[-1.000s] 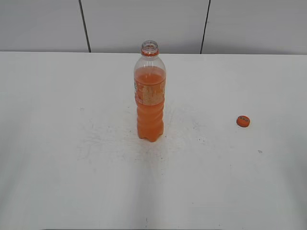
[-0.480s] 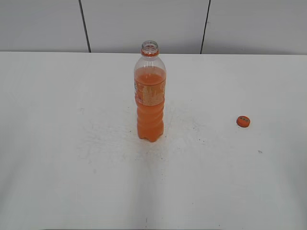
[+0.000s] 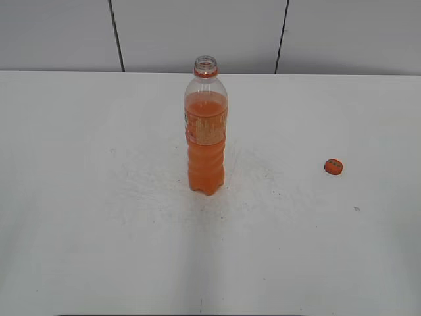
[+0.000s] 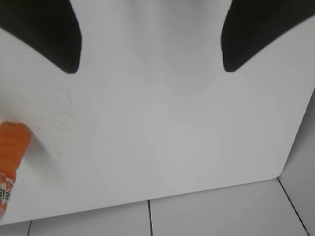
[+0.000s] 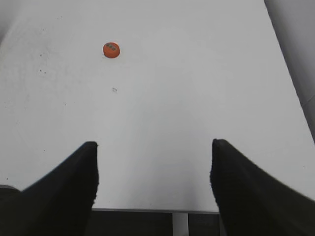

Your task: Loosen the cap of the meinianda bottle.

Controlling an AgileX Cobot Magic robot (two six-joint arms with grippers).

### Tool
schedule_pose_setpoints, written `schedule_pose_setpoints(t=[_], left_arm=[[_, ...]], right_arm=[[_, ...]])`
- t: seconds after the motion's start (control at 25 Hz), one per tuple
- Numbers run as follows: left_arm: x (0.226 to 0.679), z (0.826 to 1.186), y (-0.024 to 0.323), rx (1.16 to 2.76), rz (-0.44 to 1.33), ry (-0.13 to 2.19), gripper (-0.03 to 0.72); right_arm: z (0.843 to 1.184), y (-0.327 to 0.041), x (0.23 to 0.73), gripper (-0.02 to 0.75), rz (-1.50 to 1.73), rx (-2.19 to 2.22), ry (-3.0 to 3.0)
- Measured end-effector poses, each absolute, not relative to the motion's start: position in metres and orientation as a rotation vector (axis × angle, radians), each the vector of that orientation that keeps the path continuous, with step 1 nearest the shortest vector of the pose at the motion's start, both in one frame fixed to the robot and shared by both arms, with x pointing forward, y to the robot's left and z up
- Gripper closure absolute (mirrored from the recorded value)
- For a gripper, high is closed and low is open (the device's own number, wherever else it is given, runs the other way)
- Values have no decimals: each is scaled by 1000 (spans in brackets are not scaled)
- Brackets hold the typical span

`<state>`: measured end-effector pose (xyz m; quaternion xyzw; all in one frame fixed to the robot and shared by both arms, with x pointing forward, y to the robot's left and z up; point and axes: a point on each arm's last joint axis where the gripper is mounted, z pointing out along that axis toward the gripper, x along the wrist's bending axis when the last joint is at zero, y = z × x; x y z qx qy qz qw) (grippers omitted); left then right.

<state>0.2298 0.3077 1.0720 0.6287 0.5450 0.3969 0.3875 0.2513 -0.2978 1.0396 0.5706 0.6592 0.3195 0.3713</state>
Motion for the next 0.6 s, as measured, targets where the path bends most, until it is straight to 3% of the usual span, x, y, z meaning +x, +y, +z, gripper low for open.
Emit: schedule_pose_setpoints(t=[0.6], left_arm=[[227,1072,309,1571,1016,1389,193]], right_arm=[[1040,-298,241,207,859,1419,1639]])
